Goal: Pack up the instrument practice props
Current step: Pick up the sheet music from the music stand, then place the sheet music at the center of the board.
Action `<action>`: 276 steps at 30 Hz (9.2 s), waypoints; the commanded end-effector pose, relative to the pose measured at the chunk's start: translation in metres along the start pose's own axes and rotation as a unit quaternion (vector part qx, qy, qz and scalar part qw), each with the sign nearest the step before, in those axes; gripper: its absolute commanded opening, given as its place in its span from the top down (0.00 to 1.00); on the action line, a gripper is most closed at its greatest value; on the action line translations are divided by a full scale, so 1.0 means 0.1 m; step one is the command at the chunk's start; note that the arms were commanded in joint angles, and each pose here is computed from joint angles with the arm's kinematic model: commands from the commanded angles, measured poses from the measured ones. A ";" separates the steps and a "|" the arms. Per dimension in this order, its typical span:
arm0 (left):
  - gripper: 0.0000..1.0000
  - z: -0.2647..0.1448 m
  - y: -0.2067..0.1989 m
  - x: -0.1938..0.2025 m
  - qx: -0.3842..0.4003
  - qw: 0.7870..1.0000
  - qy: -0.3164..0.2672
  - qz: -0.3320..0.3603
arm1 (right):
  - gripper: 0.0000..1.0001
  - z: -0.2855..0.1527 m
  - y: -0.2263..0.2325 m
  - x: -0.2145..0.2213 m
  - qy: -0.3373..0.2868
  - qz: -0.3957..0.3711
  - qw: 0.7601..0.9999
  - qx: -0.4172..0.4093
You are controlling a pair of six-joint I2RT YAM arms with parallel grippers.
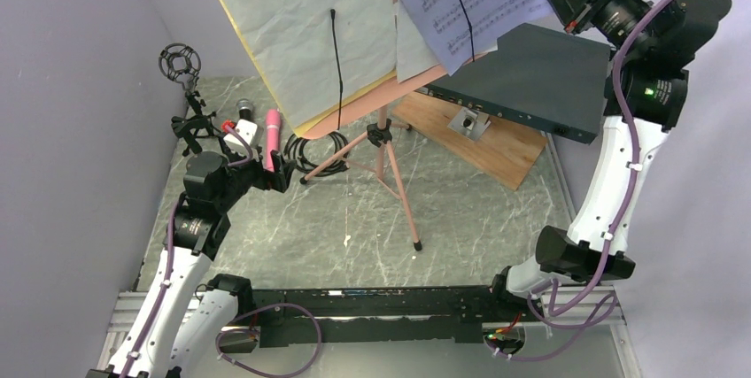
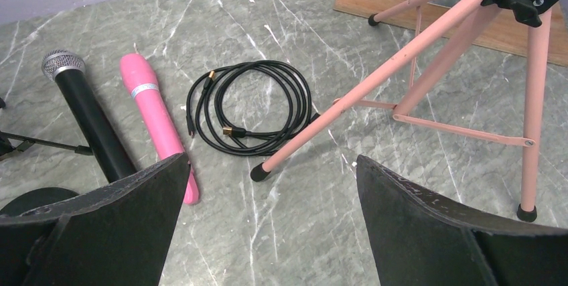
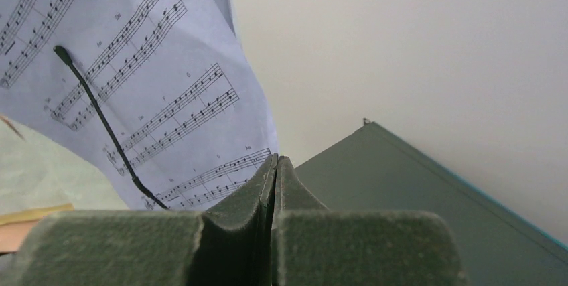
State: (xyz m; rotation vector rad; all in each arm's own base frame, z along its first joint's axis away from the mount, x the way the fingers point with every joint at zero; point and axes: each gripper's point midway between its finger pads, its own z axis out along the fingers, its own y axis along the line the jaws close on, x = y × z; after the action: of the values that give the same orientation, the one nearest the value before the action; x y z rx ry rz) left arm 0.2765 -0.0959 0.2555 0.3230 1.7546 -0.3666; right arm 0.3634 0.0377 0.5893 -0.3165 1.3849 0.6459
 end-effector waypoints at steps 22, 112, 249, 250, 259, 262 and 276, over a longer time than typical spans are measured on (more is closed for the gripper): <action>0.00 -0.04 -0.11 -0.16 0.033 0.999 -0.024 0.014 | 1.00 -1.01 -0.50 -0.77 -0.099 -0.106 0.959 0.245; 0.00 0.04 -2.03 0.19 0.323 0.941 -0.098 0.008 | 1.00 -1.75 1.20 2.33 0.133 -0.012 0.988 -0.078; 1.00 2.27 1.58 -0.51 -0.023 0.860 0.138 -0.491 | 0.19 -1.50 0.57 3.38 0.217 -0.018 0.974 -0.061; 1.00 2.29 1.54 -0.57 -0.003 0.858 0.131 -0.496 | 0.19 -1.50 0.56 3.38 0.217 -0.019 0.974 -0.061; 1.00 2.20 1.19 -0.50 0.093 0.832 0.167 -0.521 | 0.19 -1.50 0.57 3.38 0.218 -0.025 0.974 -0.061; 1.00 2.11 1.11 -0.41 0.097 0.834 0.181 -0.513 | 0.18 -1.50 0.58 3.38 0.218 -0.025 0.974 -0.062; 1.00 1.72 1.10 0.42 0.001 0.847 0.280 -0.452 | 0.18 -1.50 0.56 3.40 0.218 -0.026 0.974 -0.058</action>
State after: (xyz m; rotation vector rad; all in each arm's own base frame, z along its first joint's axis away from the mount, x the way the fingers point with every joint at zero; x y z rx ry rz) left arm 0.5073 -0.0622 0.1720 -0.5267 2.3082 -1.0455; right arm 0.2226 0.0782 0.2376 -0.5849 1.7902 0.6785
